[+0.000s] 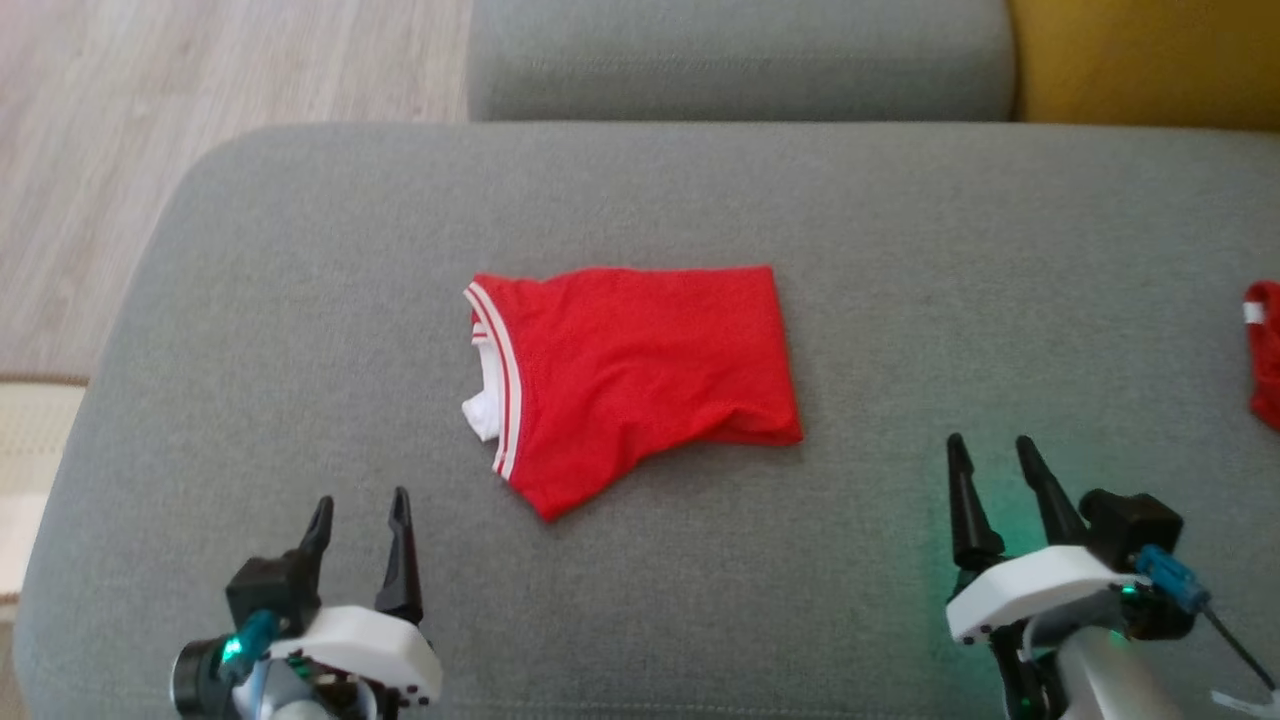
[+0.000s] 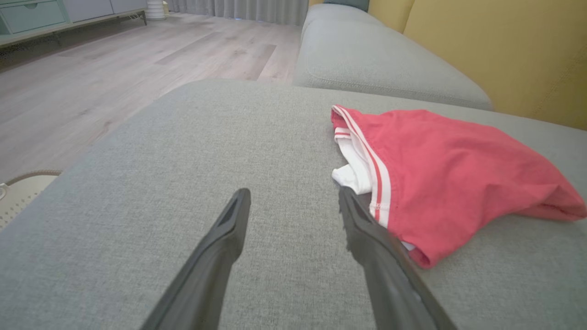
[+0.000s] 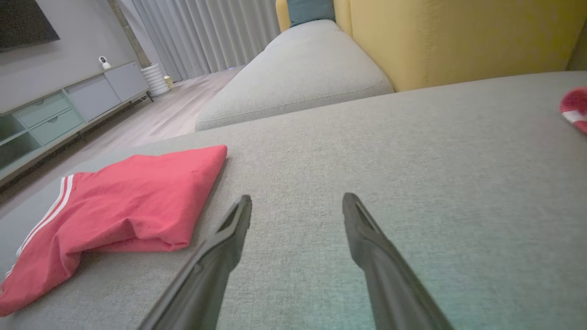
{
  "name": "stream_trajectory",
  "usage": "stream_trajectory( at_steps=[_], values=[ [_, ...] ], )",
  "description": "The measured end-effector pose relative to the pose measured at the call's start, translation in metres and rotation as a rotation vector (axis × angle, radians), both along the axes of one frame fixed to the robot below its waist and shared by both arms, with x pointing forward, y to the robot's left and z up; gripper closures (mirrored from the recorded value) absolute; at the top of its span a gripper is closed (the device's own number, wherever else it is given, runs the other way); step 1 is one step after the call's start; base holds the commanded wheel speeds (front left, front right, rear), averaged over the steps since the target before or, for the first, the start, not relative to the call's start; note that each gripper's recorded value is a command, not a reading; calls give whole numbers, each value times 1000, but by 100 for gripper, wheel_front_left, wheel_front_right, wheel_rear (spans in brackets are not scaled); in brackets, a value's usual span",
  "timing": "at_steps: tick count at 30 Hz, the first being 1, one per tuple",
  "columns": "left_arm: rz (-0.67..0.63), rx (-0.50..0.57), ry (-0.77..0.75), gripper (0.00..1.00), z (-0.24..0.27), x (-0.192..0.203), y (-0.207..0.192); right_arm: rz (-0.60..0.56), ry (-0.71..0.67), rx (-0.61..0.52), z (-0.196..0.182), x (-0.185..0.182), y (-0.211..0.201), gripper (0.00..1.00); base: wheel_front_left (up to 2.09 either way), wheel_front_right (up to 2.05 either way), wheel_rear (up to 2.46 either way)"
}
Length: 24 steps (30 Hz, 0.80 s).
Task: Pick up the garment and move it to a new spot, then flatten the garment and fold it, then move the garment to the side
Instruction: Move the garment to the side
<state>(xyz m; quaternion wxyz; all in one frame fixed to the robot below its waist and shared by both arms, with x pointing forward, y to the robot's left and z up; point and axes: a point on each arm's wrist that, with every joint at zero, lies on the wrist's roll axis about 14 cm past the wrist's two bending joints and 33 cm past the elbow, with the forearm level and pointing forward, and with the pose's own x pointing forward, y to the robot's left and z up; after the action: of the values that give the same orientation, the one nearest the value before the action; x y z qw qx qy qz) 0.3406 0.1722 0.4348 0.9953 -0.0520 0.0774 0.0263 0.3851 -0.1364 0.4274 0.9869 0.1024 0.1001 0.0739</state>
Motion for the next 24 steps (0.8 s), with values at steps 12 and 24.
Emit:
stream_trajectory(
  at_steps=[12, 24],
  values=[
    [-17, -8, 11, 0, -2, 15, -2, 197, -10, -17, 0, 68, 73, 0, 0, 0, 0],
    [120, 1, 98, 0, -23, -12, 35, 352, 184, -91, -64, 90, 131, 100, 0, 0, 0]
  ],
)
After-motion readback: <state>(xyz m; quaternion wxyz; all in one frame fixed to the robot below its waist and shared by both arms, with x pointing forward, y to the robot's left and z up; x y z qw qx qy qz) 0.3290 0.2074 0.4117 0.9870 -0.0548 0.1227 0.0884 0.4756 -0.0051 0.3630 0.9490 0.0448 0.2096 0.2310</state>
